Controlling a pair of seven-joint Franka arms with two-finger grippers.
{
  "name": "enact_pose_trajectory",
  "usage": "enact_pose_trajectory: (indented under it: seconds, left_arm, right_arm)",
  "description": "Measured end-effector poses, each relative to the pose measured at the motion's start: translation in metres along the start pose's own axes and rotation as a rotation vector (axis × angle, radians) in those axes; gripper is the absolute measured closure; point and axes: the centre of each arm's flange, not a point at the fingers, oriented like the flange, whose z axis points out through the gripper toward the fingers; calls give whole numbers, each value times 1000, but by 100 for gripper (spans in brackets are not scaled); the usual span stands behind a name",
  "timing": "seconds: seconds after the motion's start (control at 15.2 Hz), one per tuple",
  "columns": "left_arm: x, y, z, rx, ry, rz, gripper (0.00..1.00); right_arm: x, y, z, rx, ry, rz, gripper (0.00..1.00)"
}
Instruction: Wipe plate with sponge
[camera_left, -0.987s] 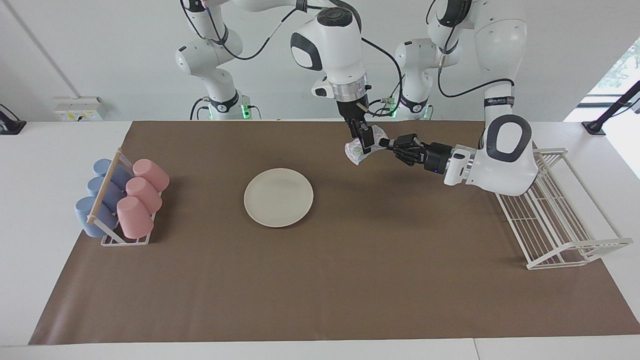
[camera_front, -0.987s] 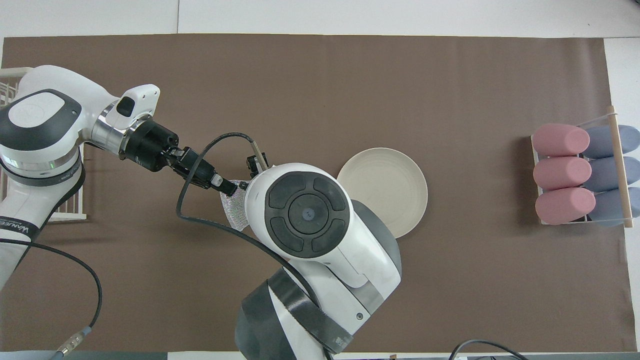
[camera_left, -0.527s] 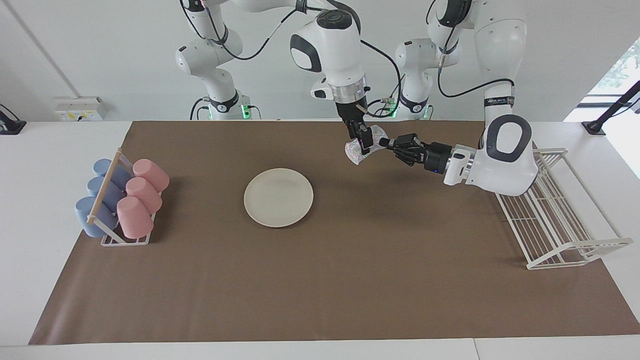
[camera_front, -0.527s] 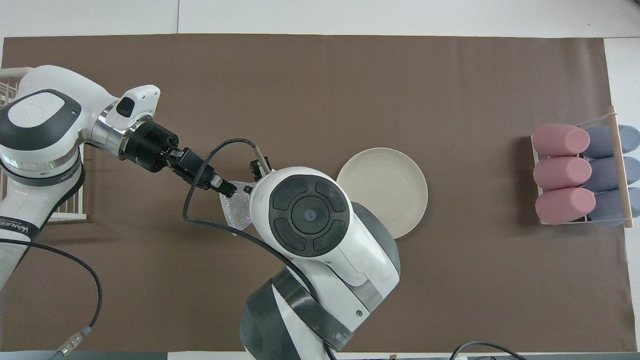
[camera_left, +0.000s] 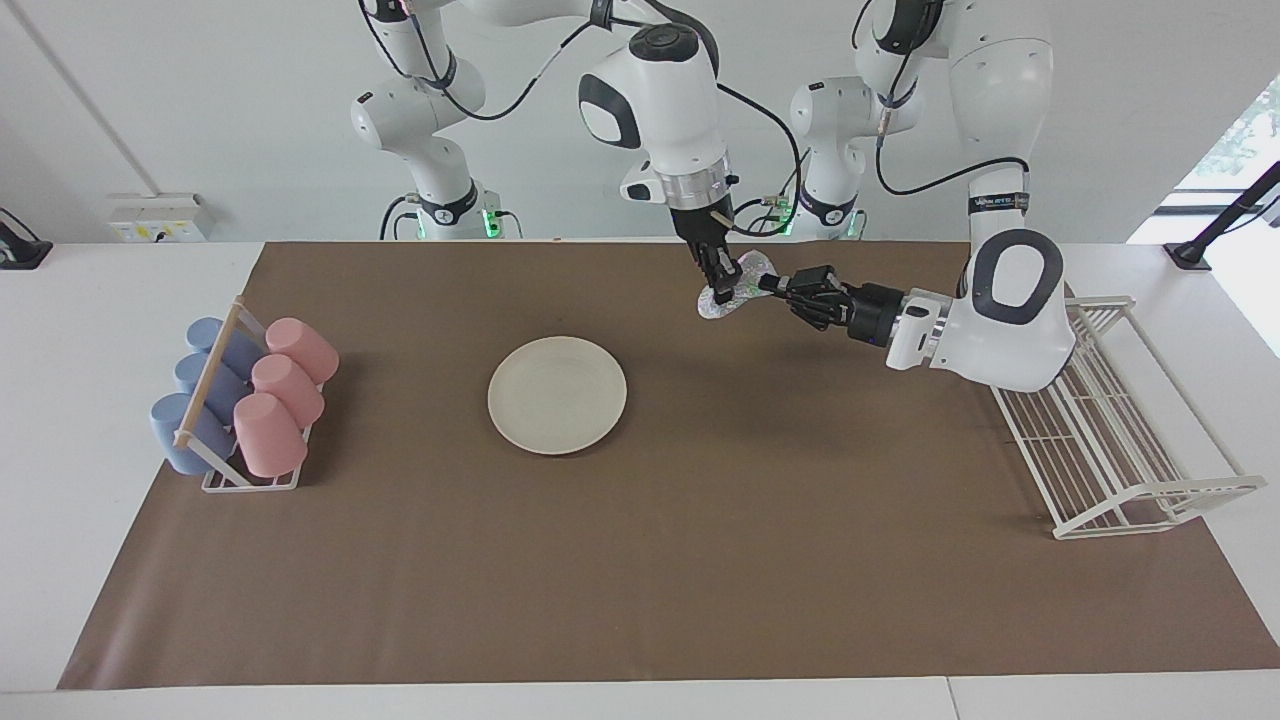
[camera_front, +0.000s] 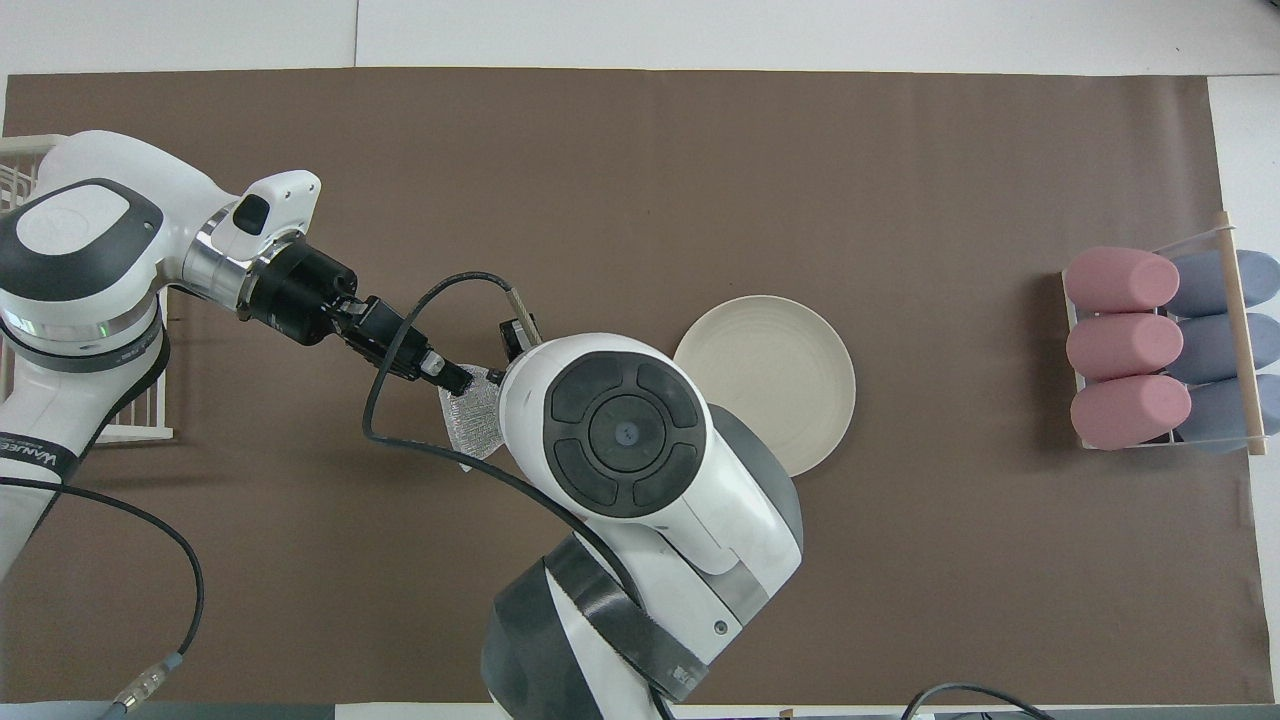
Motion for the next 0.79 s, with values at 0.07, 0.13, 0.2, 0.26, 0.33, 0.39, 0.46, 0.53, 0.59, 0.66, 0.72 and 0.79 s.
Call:
enact_pose_trajectory:
  seconds: [0.07, 0.13, 0.2, 0.26, 0.33, 0.39, 0.46, 0.53, 0.59, 0.66, 0.72, 0.79]
  left_arm:
    - [0, 0, 0, 0, 0, 0, 96]
    - [0, 0, 0, 1, -1, 0, 96]
    - [0, 0, 1, 7, -3, 1, 96]
    - [-1, 2, 1, 17, -6, 5, 90]
    - [-2, 7, 0, 30, -5, 13, 81]
    - [-5, 13, 0, 44, -4, 21, 70]
    - [-7, 18, 0, 53, -3, 27, 60]
    - [-9, 21, 0, 61, -2, 31, 49]
    - [-9, 23, 0, 65, -1, 34, 39]
    - [-10, 24, 0, 66, 0, 34, 28]
    - [-10, 24, -1, 67, 0, 34, 18]
    - [-10, 23, -1, 73, 1, 32, 7]
  right_arm:
    - [0, 0, 0, 0, 0, 0, 88]
    - [1, 0, 0, 0, 0, 1, 88]
    - [1, -1, 0, 1, 0, 2, 90]
    - [3, -1, 0, 0, 1, 4, 92]
    - [6, -2, 1, -1, 3, 9, 92]
    - [10, -3, 1, -3, 6, 15, 92]
    - [14, -3, 2, -6, 9, 21, 92]
    - [18, -4, 4, -11, 13, 27, 92]
    - [25, -3, 7, -17, 20, 32, 92]
    - [37, -3, 11, -29, 29, 23, 92]
    - [51, -1, 17, -43, 39, 5, 92]
    - [69, 1, 23, -60, 51, -18, 92]
